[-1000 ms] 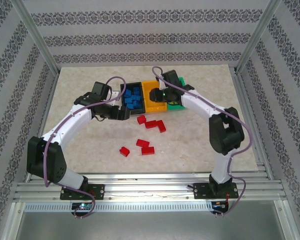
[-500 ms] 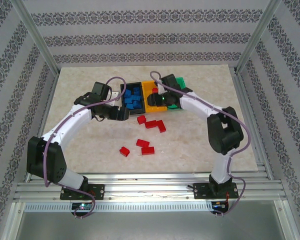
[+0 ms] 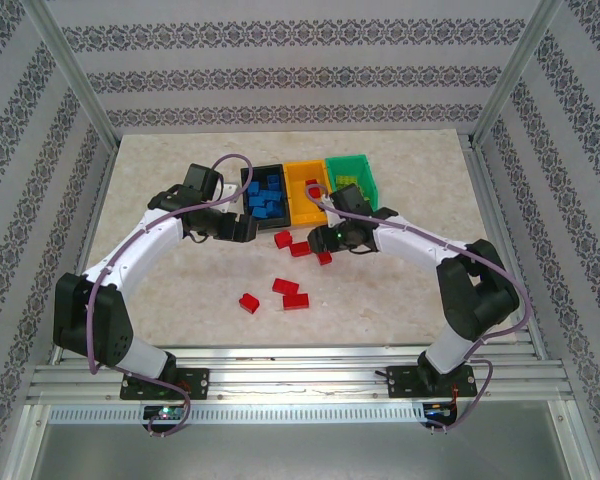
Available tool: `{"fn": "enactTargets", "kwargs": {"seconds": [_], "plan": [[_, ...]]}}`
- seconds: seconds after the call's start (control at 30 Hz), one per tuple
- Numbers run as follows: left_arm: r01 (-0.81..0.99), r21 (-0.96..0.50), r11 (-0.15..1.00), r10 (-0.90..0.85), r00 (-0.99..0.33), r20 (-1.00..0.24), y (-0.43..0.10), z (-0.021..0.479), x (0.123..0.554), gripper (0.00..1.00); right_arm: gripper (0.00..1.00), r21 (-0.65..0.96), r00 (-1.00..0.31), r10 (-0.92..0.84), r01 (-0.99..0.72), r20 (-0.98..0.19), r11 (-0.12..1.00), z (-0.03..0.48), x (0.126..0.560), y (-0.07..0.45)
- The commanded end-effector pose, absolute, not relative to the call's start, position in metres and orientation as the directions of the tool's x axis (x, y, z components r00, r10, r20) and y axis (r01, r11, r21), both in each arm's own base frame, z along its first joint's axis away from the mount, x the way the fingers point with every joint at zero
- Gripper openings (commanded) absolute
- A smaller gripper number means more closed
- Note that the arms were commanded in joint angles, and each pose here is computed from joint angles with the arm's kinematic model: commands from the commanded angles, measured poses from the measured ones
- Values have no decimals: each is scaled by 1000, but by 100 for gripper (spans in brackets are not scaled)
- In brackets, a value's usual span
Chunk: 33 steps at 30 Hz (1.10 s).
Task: Sort the legos into containers by color
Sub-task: Pick up the lego from the center of the table.
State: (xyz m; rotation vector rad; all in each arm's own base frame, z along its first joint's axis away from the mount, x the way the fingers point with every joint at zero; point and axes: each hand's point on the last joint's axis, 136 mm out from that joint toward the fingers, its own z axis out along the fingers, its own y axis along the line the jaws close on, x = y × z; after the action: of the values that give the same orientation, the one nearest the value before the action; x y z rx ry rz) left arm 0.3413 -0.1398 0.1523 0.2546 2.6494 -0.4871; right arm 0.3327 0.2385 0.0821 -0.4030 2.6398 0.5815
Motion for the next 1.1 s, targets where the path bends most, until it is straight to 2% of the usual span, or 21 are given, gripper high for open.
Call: {"fn": "enactTargets", "kwargs": {"seconds": [0.0, 0.4, 0.83, 1.07], "plan": [[257, -285, 924, 106, -885, -453, -135, 161, 343, 85, 52, 313, -889, -199, -344, -413, 885, 69, 327, 230], [258, -281, 924, 109, -884, -454, -134, 161, 343, 85, 53, 231, -908, -247, -335, -339, 914, 41, 322, 224], [259, -276, 926, 112, -884, -454, -134, 162, 343, 85, 53, 98, -881, -348, -397, -319, 913, 31, 324, 236], [264, -278, 924, 114, -882, -457, -134, 163, 342, 85, 52, 92, -884, -354, -397, -305, 913, 26, 323, 238]]}}
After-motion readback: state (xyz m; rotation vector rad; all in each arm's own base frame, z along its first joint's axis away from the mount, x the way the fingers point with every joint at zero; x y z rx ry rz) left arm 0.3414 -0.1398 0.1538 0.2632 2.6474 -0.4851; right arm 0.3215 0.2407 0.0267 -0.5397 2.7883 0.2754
